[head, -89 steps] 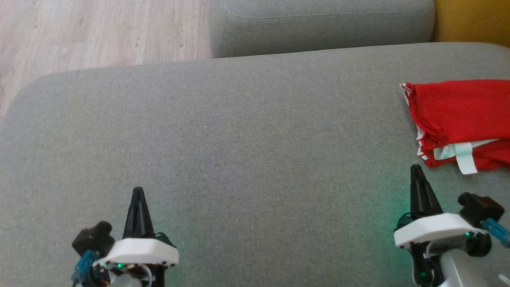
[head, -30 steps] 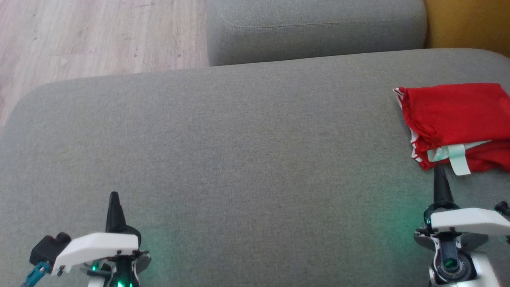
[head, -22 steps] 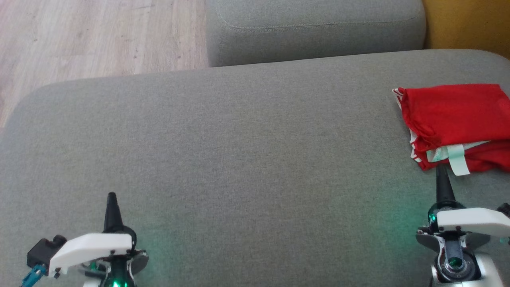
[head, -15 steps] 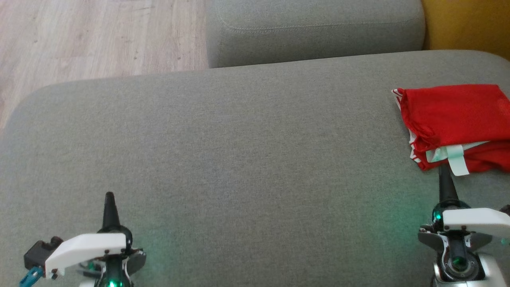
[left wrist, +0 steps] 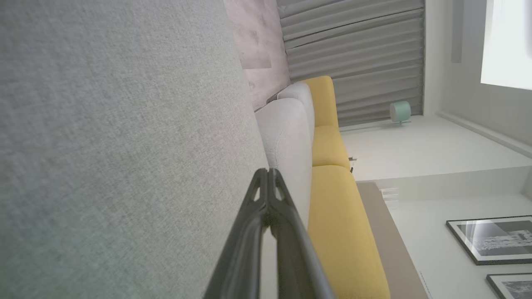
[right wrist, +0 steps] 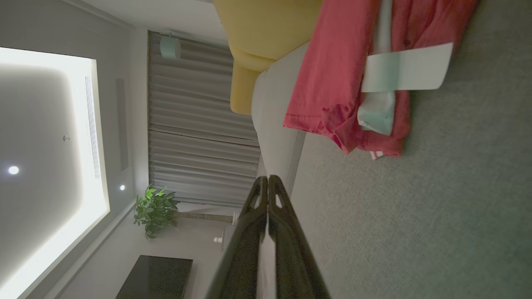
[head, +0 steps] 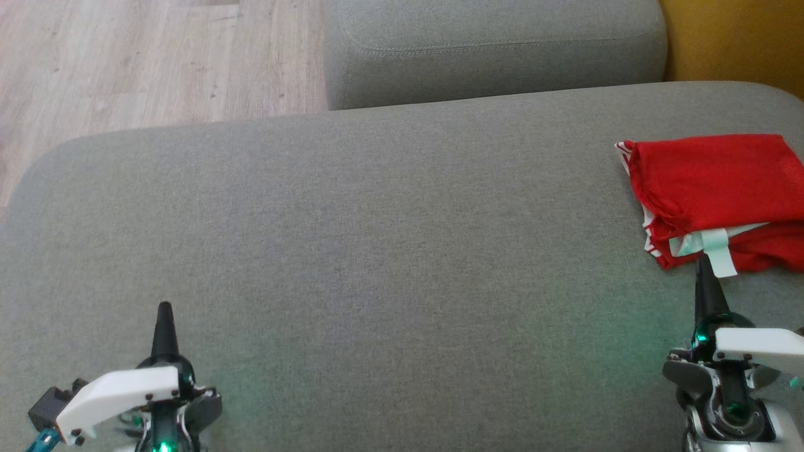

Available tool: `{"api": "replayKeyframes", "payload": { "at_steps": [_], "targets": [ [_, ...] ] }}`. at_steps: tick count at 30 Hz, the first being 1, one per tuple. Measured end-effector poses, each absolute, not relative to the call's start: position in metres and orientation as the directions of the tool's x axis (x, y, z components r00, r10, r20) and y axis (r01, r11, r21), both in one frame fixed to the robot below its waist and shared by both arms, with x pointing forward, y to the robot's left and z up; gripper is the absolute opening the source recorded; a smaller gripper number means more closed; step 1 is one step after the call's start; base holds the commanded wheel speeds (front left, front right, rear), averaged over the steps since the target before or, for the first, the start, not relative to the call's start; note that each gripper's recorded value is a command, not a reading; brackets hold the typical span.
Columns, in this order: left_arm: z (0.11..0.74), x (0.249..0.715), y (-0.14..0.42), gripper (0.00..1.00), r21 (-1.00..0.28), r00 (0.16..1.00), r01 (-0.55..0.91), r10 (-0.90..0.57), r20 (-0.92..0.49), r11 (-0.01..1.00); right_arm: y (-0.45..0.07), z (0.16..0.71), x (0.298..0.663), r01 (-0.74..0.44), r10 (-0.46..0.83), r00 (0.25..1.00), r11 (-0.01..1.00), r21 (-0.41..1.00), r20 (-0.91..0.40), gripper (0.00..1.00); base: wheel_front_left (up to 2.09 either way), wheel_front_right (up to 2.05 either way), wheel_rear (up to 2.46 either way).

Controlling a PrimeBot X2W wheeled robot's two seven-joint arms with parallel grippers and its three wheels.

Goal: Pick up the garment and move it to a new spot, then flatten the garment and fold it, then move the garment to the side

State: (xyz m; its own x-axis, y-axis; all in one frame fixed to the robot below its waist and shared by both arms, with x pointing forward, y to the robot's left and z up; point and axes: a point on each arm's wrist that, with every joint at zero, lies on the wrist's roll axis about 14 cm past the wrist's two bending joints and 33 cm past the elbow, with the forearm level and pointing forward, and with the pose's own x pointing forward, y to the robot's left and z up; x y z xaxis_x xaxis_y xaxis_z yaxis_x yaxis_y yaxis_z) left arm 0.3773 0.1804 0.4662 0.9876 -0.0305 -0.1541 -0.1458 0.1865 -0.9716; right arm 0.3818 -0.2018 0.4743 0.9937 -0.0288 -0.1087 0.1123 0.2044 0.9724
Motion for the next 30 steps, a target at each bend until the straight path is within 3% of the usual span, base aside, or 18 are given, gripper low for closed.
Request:
{"api": "replayKeyframes", "payload": {
  "at_steps": [18,30],
  "targets": [
    [0.480,0.379,0.187,0.00,-0.996,0.996,-0.087,-0.031,-0.087,0.007,-0.206,0.486,0.381,0.064,-0.025,0.998,0.003,0.998,-0.064,0.00,0.00,0.00,0.00],
    [0.481,0.379,0.188,0.00,-0.997,0.996,-0.083,-0.029,-0.083,0.000,-0.207,0.487,0.381,0.060,-0.028,0.998,-0.005,0.998,-0.061,0.00,0.00,0.00,0.00]
  ]
}}
